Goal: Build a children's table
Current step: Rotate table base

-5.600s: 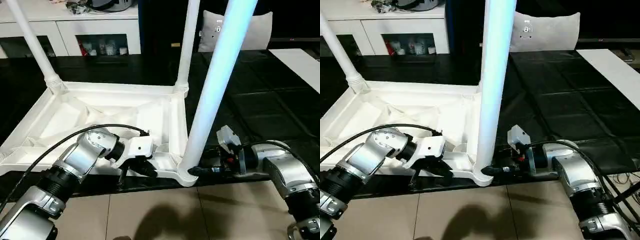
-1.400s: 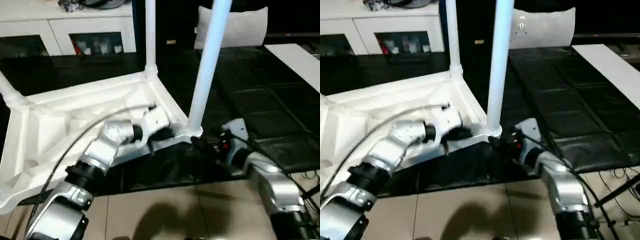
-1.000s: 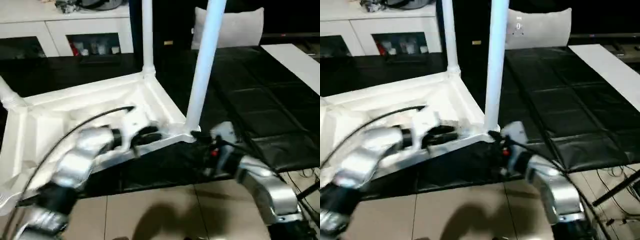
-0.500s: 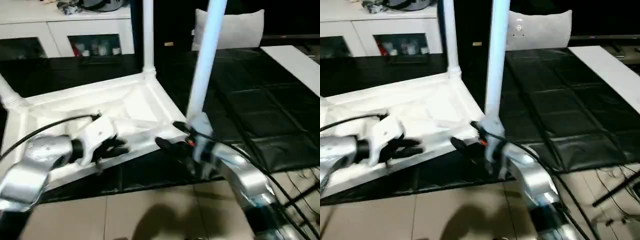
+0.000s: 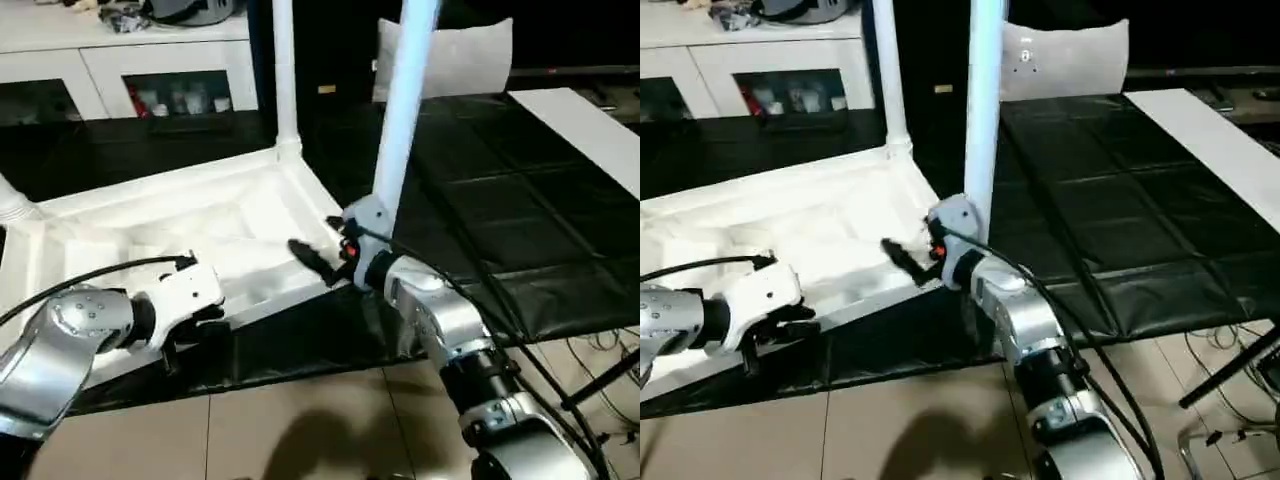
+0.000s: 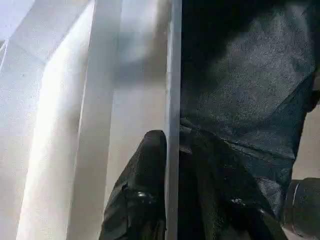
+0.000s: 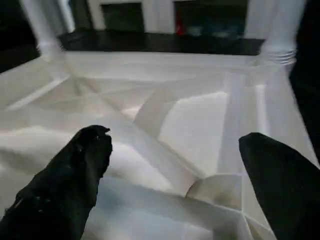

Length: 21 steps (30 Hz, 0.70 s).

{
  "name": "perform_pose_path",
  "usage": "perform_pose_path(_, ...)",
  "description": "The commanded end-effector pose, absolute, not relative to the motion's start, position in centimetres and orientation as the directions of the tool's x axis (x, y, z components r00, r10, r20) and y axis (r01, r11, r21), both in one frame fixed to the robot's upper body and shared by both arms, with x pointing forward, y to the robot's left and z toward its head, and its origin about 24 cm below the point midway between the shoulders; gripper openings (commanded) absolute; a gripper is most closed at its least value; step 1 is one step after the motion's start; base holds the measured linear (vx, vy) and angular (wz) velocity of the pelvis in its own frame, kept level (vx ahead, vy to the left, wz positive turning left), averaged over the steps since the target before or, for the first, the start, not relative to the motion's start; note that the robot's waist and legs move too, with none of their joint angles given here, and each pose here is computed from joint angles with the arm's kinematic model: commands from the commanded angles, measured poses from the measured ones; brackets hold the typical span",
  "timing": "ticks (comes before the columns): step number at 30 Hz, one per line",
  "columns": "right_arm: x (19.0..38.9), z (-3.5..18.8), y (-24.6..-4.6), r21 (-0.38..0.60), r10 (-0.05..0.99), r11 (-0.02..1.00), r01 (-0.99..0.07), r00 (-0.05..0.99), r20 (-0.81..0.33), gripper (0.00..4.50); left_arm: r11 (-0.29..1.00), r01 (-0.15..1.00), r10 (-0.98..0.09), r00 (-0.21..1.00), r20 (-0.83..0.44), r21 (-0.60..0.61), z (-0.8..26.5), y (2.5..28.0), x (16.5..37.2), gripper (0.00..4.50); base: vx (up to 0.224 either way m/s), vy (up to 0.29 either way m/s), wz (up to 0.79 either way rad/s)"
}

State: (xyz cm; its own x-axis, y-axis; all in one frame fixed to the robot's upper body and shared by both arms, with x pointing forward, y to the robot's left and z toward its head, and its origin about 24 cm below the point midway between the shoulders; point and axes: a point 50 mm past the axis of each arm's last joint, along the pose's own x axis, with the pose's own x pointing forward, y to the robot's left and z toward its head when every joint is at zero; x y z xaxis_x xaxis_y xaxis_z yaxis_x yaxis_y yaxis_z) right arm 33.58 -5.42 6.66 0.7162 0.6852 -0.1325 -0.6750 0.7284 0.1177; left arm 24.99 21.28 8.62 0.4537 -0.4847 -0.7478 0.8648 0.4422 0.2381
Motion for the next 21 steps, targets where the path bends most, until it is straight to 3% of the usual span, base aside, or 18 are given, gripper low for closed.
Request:
perform_pose_path(1, 34.6, 7.4, -6.6, 0.101, 0.616, 0.788, -0.608, 0.781, -0.103, 4.50, 0.436, 0.856, -0.436, 0.471, -0.767, 0.277, 8.1, 21.7, 25.2, 1.01, 0.000, 0.000, 0.00)
perform_pose_path(3, 34.9, 7.4, -6.9, 0.095, 0.592, 0.806, -0.584, 0.800, -0.103, 4.50, 0.434, 0.850, -0.422, 0.485, -0.766, 0.300, 8.1, 21.8, 25.4, 1.01, 0.000, 0.000, 0.00)
perform_pose_path(9, 36.8, 7.4, -10.8, 0.155, 0.358, 0.927, -0.343, 0.930, -0.083, 4.50, 0.400, 0.846, -0.386, 0.504, -0.772, 0.352, 7.8, 22.0, 25.9, 1.01, 0.000, 0.000, 0.00)
perform_pose_path(13, 37.4, 7.5, -13.3, 0.154, 0.258, 0.958, -0.243, 0.962, -0.084, 4.50, 0.390, 0.844, -0.385, 0.513, -0.767, 0.368, 7.3, 21.7, 26.2, 1.01, 0.000, 0.000, 0.00)
perform_pose_path(15, 37.4, 7.5, -13.3, 0.154, 0.258, 0.958, -0.243, 0.962, -0.084, 4.50, 0.390, 0.844, -0.385, 0.513, -0.767, 0.368, 7.3, 21.7, 26.2, 1.01, 0.000, 0.000, 0.00)
perform_pose_path(16, 37.8, 7.7, -15.0, 0.139, 0.207, 0.971, -0.195, 0.975, -0.077, 4.50, 0.379, 0.826, -0.384, 0.551, -0.740, 0.418, 7.1, 21.3, 27.1, 1.01, 0.000, 0.000, 0.00)
perform_pose_path(21, 38.0, 8.0, -17.1, 0.122, 0.144, 0.983, -0.135, 0.987, -0.072, 4.50, 0.370, 0.783, -0.384, 0.620, -0.685, 0.500, 7.2, 20.6, 28.9, 1.01, 0.000, 0.000, 0.00)
